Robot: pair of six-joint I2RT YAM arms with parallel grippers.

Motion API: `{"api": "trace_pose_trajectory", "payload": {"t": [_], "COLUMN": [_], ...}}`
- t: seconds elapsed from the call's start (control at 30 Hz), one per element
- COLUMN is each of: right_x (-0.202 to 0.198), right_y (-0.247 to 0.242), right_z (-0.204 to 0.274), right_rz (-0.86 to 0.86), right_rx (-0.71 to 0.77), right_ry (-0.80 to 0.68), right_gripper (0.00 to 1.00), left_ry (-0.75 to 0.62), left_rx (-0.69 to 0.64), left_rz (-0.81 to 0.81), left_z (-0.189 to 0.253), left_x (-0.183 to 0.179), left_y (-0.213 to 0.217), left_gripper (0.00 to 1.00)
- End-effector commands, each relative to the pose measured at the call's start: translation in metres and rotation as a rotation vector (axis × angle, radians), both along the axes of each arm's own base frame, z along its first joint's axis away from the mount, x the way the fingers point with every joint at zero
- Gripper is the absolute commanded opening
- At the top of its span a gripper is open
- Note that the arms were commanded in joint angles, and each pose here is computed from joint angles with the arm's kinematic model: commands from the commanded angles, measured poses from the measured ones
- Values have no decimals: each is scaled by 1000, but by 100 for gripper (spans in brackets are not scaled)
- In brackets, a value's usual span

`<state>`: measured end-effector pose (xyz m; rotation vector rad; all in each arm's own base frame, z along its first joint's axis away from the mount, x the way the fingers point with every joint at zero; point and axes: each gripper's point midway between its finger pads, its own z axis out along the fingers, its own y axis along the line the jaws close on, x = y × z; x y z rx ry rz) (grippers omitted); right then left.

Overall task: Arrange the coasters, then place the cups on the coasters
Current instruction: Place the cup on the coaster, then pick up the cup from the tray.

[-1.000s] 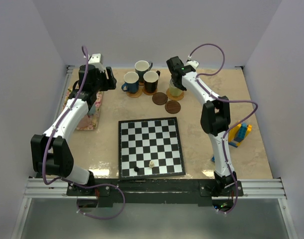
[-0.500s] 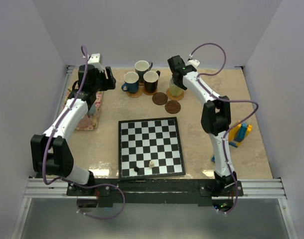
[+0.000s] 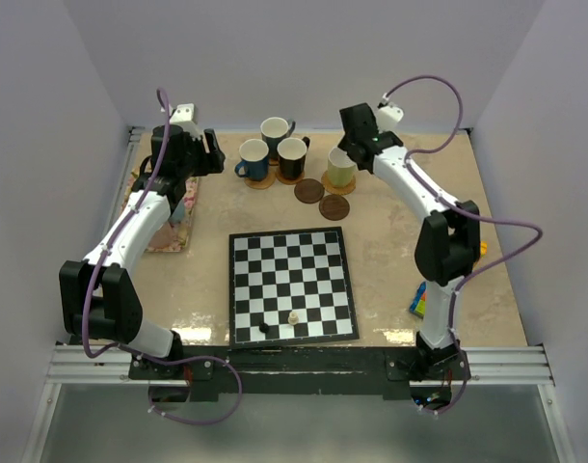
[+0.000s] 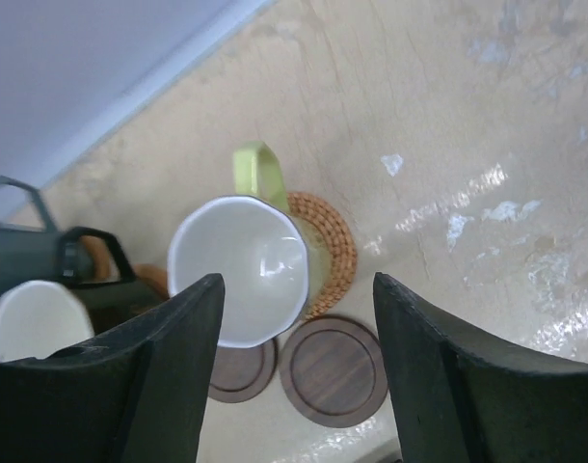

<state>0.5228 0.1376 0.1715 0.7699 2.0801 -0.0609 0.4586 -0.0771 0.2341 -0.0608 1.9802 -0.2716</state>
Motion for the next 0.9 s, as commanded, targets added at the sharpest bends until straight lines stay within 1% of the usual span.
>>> {"api": "trace_pose_trajectory", "payload": {"t": [0.0, 0.03, 0.13, 0.3, 0.57, 0.73, 0.87], "right_x": [13, 17, 30, 53, 61, 62, 67], "right_y": [-5, -4, -7, -11, 9, 6, 1], "right_z": [110, 115, 114, 94, 116, 104, 105], "right_rz": [38, 65, 98, 162, 298, 301, 303], "right_rx": [80, 85, 81, 66, 83, 48, 3], "right_ry": [-327, -338, -306, -213, -316, -281, -282], "right_gripper": [67, 68, 68, 67, 66, 65, 66], "left_ry": [-76, -76, -78, -75, -52, 2, 40], "left_rx": [-4, -7, -12, -14, -25, -43, -33], "left_rz": [-4, -6, -11, -13, -8, 14, 86], "left_z": [27, 27, 28, 27, 22, 8, 1], "left_x": [5, 5, 6, 6, 6, 1, -4], "left_y": [2, 2, 1, 0, -1, 7, 31], "left_gripper": [72, 72, 72, 72, 72, 72, 72]}}
